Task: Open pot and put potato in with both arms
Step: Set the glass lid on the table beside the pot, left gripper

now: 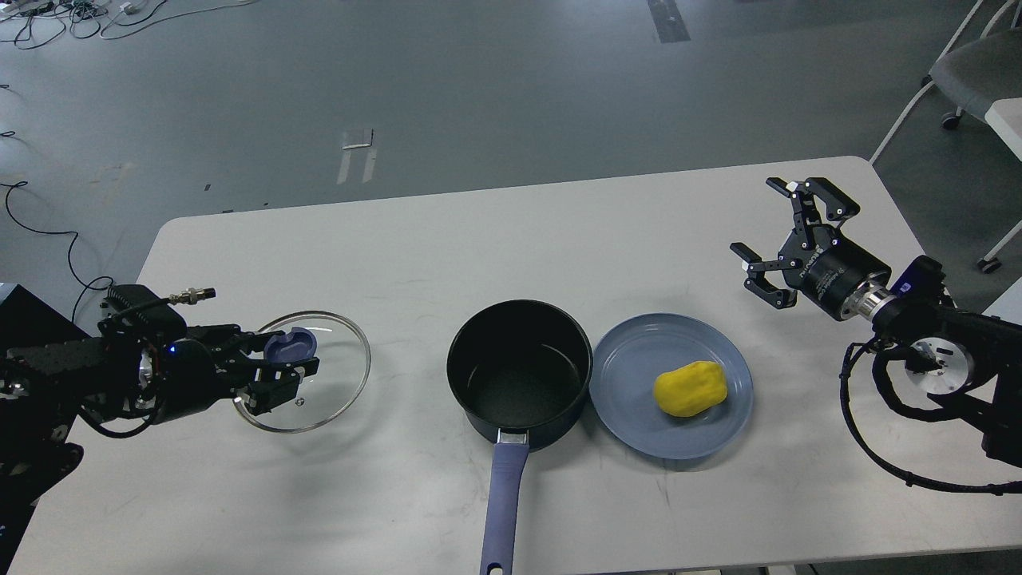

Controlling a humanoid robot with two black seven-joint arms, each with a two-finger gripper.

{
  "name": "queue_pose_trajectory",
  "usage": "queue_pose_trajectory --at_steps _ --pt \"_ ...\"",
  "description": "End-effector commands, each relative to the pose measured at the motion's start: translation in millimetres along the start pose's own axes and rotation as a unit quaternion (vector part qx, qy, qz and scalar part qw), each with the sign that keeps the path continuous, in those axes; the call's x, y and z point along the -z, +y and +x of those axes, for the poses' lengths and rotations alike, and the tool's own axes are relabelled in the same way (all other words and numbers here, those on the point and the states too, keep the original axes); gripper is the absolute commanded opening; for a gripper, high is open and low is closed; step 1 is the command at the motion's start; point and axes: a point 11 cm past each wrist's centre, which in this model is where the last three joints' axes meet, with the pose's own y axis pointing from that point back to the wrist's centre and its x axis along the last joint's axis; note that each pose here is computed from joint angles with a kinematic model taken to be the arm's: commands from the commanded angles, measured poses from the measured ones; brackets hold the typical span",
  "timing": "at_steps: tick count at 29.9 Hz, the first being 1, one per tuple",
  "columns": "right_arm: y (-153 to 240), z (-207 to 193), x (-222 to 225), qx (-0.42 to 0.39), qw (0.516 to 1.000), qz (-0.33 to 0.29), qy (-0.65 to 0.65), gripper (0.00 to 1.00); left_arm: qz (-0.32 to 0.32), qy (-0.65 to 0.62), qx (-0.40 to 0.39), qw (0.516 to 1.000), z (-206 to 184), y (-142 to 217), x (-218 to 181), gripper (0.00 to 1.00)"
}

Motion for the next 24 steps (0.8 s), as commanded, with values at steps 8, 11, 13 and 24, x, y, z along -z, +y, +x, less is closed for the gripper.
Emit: queue_pose_trajectory --at_steps 8,11,13,24 --pt "0.9 0.4 -1.6 -0.001 1.0 -0.002 -0.001 1.0 0.013 0.031 0.018 0.999 -37.5 -7.9 6.5 0.48" --pt "1.8 0.9 -2.8 -0.002 1.0 -0.003 -0.001 1.0 0.018 0.032 0.018 0.999 -41.2 -8.3 9.0 0.52" --pt "2.6 1.7 -3.0 -0.003 1.0 -0.003 -0.001 1.0 0.018 0.033 0.018 0.999 -43.1 -8.1 9.0 0.57" --pt "3.0 2.3 -1.8 -0.003 1.0 -0.002 -0.001 1.0 0.016 0.056 0.005 0.998 -40.9 -8.8 8.2 0.92"
